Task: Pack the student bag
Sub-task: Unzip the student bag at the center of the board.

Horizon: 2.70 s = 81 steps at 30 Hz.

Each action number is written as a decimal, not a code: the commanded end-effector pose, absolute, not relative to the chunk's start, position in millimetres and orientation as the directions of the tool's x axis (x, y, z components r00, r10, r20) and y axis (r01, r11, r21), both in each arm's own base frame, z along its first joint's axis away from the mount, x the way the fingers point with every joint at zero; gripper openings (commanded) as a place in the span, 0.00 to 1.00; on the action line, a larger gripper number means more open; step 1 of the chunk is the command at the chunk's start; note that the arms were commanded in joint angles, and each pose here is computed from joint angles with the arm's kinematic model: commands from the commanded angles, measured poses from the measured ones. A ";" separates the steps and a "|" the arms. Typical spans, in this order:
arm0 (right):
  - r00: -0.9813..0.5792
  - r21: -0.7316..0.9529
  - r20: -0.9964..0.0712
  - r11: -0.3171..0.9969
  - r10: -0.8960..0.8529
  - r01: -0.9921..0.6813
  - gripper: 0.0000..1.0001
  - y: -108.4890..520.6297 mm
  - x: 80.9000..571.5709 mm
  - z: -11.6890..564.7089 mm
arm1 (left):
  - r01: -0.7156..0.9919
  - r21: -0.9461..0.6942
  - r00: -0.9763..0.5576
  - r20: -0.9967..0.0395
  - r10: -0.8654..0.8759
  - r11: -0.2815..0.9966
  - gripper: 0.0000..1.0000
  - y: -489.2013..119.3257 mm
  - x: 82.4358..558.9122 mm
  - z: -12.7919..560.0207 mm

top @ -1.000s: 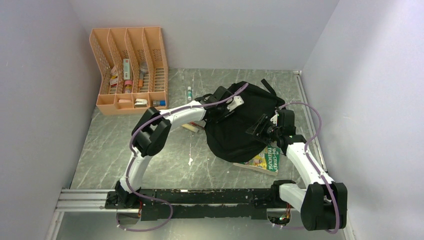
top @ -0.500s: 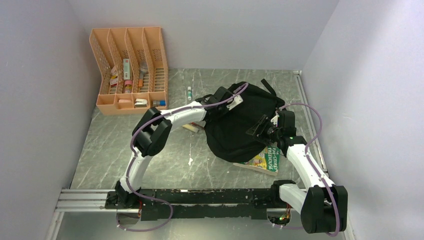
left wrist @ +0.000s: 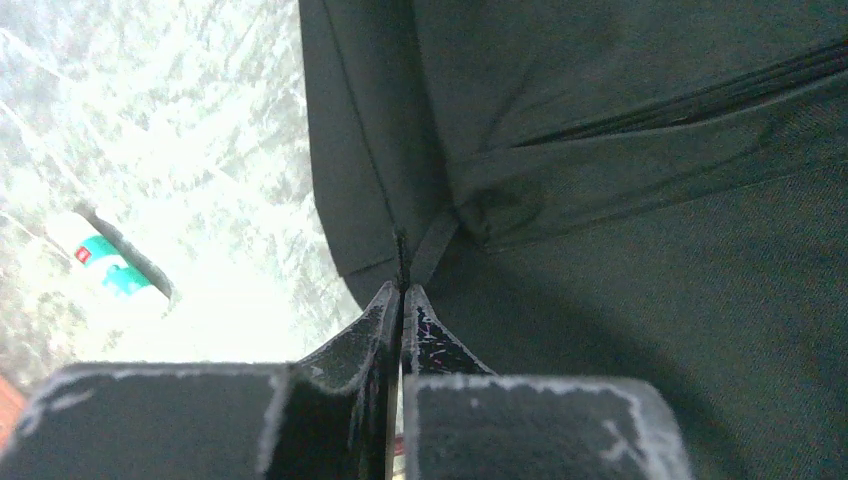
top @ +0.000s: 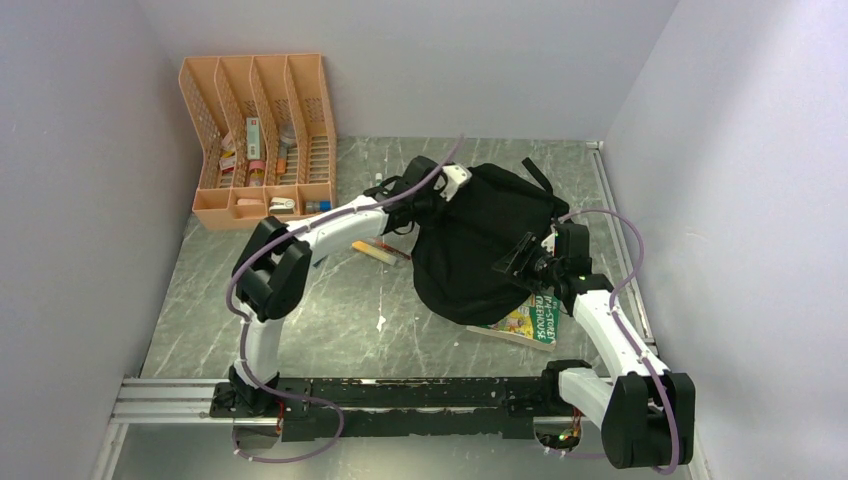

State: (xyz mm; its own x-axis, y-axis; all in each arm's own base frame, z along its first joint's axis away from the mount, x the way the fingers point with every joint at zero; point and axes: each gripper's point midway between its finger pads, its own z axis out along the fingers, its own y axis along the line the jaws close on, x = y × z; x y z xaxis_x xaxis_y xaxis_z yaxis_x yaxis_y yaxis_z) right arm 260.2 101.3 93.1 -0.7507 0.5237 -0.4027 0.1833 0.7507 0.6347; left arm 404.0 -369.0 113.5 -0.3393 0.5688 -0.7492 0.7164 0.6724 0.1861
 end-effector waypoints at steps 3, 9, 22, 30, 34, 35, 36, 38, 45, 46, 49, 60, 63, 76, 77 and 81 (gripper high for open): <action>-0.745 0.634 -0.416 0.754 0.521 0.173 0.55 101.4 258.4 95.1 | 0.729 -0.017 -0.407 -0.814 0.414 0.684 0.05 -365.9 404.5 128.3; -0.742 0.691 -0.409 0.711 0.532 0.129 0.56 112.7 265.4 108.0 | 0.753 -0.086 -0.433 -0.812 0.392 0.652 0.05 -365.5 391.5 127.8; -0.737 0.758 -0.399 0.648 0.546 0.070 0.57 129.1 289.7 131.9 | 0.721 -0.154 -0.493 -0.799 0.344 0.676 0.05 -348.1 363.4 127.6; -0.741 0.770 -0.397 0.636 0.541 0.052 0.57 140.0 299.1 136.7 | 0.705 -0.175 -0.514 -0.793 0.326 0.687 0.05 -336.6 348.1 135.0; -0.750 0.769 -0.400 0.638 0.526 0.037 0.57 148.6 301.6 138.2 | 0.703 -0.200 -0.529 -0.789 0.314 0.682 0.05 -332.2 335.1 136.8; -0.752 0.768 -0.405 0.640 0.520 0.030 0.57 150.9 302.3 138.6 | 0.704 -0.203 -0.530 -0.789 0.312 0.681 0.05 -331.2 331.5 137.8; -0.755 0.765 -0.409 0.644 0.513 0.022 0.57 153.8 303.1 138.8 | 0.705 -0.203 -0.526 -0.792 0.310 0.679 0.05 -330.0 328.2 141.1; -0.762 0.756 -0.422 0.655 0.492 0.004 0.57 161.2 303.5 139.1 | 0.701 -0.198 -0.529 -0.789 0.313 0.685 0.05 -326.8 322.1 141.5; -0.773 0.750 -0.448 0.660 0.449 -0.051 0.58 182.5 306.6 139.9 | 0.698 -0.229 -0.541 -0.790 0.290 0.679 0.05 -325.0 293.6 145.1; -0.778 0.751 -0.444 0.658 0.444 -0.054 0.58 185.3 305.8 139.0 | 0.697 -0.234 -0.545 -0.788 0.288 0.678 0.05 -325.3 289.7 144.1; -0.779 0.758 -0.461 0.645 0.424 -0.098 0.58 193.8 305.3 142.6 | 0.694 -0.257 -0.558 -0.782 0.277 0.672 0.05 -327.0 280.0 140.6; -0.731 0.772 -0.546 0.585 0.409 -0.249 0.64 207.9 293.0 167.1 | 0.637 -0.302 -0.558 -0.816 0.153 0.709 0.05 -332.6 292.8 156.8; -0.725 0.798 -0.515 0.565 0.457 -0.210 0.64 208.6 294.0 169.4 | 0.643 -0.297 -0.549 -0.821 0.155 0.706 0.05 -336.1 296.7 159.1; -0.616 0.914 -0.321 0.406 0.720 -0.002 0.62 234.5 302.0 189.8 | 0.658 -0.308 -0.554 -0.816 0.165 0.687 0.05 -342.8 296.2 153.6; -0.613 0.919 -0.307 0.395 0.728 0.009 0.61 236.4 302.3 189.2 | 0.659 -0.308 -0.554 -0.815 0.166 0.686 0.05 -342.8 296.1 153.4; -0.607 0.927 -0.265 0.370 0.749 0.052 0.60 240.9 305.4 182.4 | 0.658 -0.311 -0.556 -0.814 0.165 0.686 0.05 -342.1 295.5 153.2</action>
State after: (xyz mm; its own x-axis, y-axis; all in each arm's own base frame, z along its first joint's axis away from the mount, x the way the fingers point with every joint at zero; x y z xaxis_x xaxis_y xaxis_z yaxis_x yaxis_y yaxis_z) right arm 291.5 243.5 180.5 -0.6741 0.6660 -0.3194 -0.0086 0.4253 0.9050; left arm 287.3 -326.6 128.4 -0.5999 0.2129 -0.7712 0.6316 0.7177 -0.2932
